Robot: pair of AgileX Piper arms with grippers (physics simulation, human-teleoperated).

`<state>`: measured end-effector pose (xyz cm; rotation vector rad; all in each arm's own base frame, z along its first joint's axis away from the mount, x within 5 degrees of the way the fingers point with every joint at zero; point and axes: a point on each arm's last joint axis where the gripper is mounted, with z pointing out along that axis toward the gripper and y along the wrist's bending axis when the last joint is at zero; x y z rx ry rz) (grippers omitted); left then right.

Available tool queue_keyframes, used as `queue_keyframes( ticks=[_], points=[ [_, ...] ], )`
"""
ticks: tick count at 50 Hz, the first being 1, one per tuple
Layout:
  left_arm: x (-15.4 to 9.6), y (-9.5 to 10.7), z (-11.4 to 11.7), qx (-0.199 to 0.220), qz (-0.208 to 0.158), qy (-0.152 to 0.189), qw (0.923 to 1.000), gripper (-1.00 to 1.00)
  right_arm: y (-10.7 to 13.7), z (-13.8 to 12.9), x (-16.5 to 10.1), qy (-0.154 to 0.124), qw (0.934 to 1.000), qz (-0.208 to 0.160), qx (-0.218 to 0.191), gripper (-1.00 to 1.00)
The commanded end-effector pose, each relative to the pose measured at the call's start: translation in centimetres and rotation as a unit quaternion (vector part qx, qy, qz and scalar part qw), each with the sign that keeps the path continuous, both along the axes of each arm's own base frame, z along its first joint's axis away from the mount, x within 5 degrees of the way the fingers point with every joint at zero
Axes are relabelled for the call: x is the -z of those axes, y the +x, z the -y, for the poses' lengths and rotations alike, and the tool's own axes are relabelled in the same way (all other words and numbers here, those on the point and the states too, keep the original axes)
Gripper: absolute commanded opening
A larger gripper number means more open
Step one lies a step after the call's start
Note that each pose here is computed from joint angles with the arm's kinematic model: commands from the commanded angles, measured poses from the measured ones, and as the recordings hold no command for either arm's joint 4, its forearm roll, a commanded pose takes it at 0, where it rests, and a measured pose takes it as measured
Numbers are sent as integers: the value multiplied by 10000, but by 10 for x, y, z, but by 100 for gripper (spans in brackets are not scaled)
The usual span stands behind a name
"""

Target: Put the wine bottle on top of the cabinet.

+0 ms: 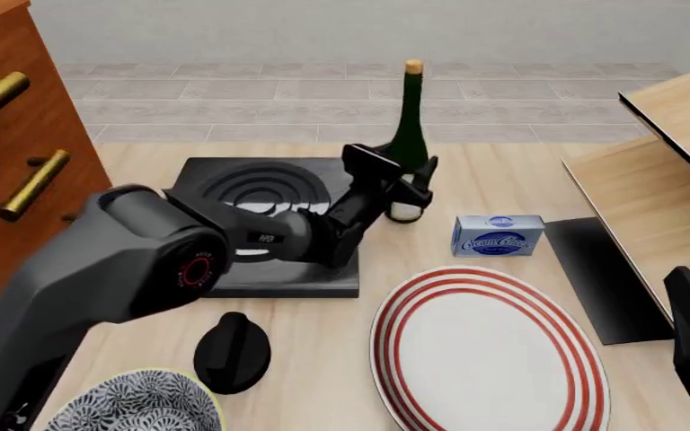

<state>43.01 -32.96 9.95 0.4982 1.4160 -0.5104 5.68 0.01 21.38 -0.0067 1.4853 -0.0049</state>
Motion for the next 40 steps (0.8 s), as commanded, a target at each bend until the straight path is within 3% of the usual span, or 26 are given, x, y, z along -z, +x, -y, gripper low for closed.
queue_keyframes(
  ticks=[1, 25, 40],
  points=[
    [-22, -9, -2, 26, 198, -16, 9998, -100, 0, 0, 0, 0, 10000, 0, 1, 100],
    [-70, -40, -15, 88, 472, -56, 9988, -100, 0, 0, 0, 0, 10000, -1, -1, 100],
    [-95, -60, -41, -7, 621, -20, 9981, -100, 0, 0, 0, 0, 10000, 0, 0, 100]
  ],
)
